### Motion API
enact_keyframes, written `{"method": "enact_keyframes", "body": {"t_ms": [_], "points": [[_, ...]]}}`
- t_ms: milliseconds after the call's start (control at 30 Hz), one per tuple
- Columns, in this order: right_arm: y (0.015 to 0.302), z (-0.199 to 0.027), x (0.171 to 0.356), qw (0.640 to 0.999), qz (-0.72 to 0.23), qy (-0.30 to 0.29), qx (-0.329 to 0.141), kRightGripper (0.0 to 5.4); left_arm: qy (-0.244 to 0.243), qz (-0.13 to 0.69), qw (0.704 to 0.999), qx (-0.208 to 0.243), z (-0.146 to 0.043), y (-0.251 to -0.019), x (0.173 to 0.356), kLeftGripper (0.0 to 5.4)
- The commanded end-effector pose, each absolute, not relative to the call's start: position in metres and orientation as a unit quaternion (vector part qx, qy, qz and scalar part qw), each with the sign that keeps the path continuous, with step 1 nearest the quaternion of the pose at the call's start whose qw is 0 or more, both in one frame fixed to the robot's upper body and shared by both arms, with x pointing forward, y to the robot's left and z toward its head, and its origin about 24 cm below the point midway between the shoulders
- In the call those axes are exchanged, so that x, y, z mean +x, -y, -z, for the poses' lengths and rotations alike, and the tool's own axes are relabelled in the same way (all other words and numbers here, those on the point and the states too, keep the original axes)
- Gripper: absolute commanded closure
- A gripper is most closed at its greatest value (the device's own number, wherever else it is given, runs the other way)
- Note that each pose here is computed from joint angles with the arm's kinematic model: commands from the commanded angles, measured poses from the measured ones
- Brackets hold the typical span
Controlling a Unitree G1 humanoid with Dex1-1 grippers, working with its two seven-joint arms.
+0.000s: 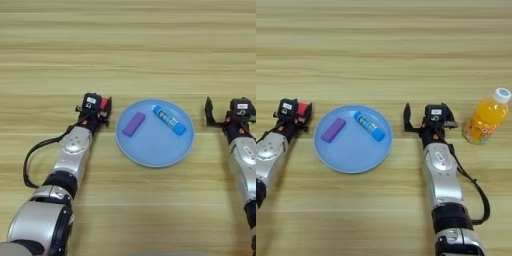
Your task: Move the objects on the table
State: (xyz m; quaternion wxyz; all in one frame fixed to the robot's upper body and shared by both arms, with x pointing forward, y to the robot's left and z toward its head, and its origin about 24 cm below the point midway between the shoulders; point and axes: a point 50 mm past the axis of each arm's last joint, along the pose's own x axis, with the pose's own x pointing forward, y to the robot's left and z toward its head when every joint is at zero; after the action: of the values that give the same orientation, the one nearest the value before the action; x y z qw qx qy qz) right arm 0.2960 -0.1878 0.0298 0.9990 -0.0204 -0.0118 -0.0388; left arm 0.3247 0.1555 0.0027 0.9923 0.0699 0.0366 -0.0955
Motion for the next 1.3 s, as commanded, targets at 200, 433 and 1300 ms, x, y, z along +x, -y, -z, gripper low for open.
{"method": "enact_keyframes", "body": {"t_ms": [200, 433, 1300], "points": [[0.187, -0.032, 0.298, 0.999, 0.039, 0.016, -0.020, 0.00, -0.031, 0.117, 0.991, 0.059, -0.002, -0.149, 0.324, 2.19], [0.187, -0.031, 0.297, 0.999, 0.038, 0.016, -0.021, 0.00, 0.011, 0.116, 0.993, 0.027, -0.013, -0.148, 0.325, 1.58], [0.174, -0.063, 0.284, 0.993, -0.026, 0.067, -0.089, 0.00, 0.073, 0.035, 0.997, 0.001, -0.029, -0.164, 0.327, 0.02]]}}
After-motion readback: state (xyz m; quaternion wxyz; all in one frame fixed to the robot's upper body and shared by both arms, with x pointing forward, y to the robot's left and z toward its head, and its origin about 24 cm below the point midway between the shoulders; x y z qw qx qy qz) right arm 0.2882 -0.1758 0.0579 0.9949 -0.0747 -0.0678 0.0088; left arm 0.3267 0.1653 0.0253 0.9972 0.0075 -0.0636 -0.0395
